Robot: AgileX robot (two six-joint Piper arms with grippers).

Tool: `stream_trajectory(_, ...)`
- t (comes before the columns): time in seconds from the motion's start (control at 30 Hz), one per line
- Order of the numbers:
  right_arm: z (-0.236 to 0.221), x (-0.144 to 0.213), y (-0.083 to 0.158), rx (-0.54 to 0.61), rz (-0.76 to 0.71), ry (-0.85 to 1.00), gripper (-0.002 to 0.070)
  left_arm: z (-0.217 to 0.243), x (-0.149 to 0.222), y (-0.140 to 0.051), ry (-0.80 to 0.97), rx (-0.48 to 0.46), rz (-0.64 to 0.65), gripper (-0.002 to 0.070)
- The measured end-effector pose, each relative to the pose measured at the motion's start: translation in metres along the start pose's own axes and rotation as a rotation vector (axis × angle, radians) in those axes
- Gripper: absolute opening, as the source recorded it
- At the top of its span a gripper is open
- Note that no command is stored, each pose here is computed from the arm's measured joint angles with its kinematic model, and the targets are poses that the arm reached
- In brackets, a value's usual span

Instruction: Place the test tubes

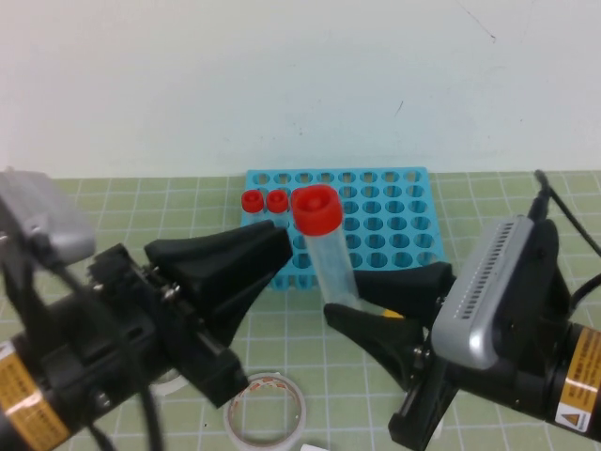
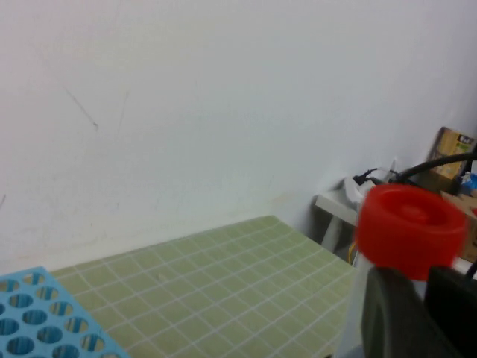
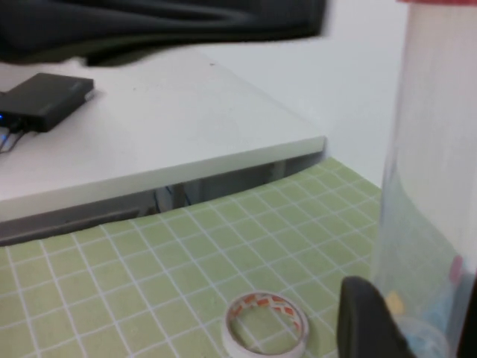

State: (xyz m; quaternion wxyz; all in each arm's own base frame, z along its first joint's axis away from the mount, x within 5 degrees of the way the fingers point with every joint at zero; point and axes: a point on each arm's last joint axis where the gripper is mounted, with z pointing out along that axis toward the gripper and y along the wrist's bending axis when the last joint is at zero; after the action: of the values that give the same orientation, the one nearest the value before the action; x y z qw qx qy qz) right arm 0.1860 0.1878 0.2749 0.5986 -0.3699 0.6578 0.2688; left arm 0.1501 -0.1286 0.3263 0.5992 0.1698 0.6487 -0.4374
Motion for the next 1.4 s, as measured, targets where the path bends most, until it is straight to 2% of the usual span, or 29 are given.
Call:
stream_trajectory(0.1,0.001,0.000,0.002,-0.021,-0.007,-0.017,0.0230,0.007,0.005,0.004,0.025,-0.006,-0.017,0.0148)
stream_trajectory(0.27,0.005,0.004,0.002,-0.033,-0.009,-0.003,0.0230,0.018,0.014,0.007,0.040,0.041,-0.040,0.0379)
stream_trajectory(0.33,0.007,0.007,0.003,-0.040,-0.015,0.008,0.0230,0.022,0.018,0.008,0.041,0.068,-0.056,0.0430)
stream_trajectory(0.4,0.010,0.010,0.003,-0.046,-0.018,0.021,0.0230,0.026,0.020,0.009,0.035,0.084,-0.073,0.0451)
stream_trajectory(0.67,0.015,0.018,0.003,-0.053,-0.016,0.049,0.0230,0.028,0.020,0.012,0.011,0.073,-0.115,0.0467)
stream_trajectory(0.9,0.015,0.019,0.003,-0.055,-0.007,0.053,0.0230,0.028,0.020,0.012,0.009,0.073,-0.092,0.0466)
stream_trajectory(1.0,0.015,0.019,0.003,-0.056,-0.007,0.054,0.0230,0.028,0.020,0.012,0.009,0.073,-0.092,0.0414)
stream_trajectory(1.1,0.015,0.019,0.004,-0.058,-0.008,0.050,0.0230,0.028,0.020,0.012,0.009,0.073,-0.088,0.0283)
stream_trajectory(1.13,0.015,0.019,0.004,-0.061,-0.010,0.050,0.0230,0.028,0.020,0.012,0.012,0.075,-0.074,0.0267)
stream_trajectory(1.4,0.015,0.020,0.004,-0.064,-0.018,0.056,0.0230,0.028,0.022,0.010,0.031,0.098,0.008,0.0269)
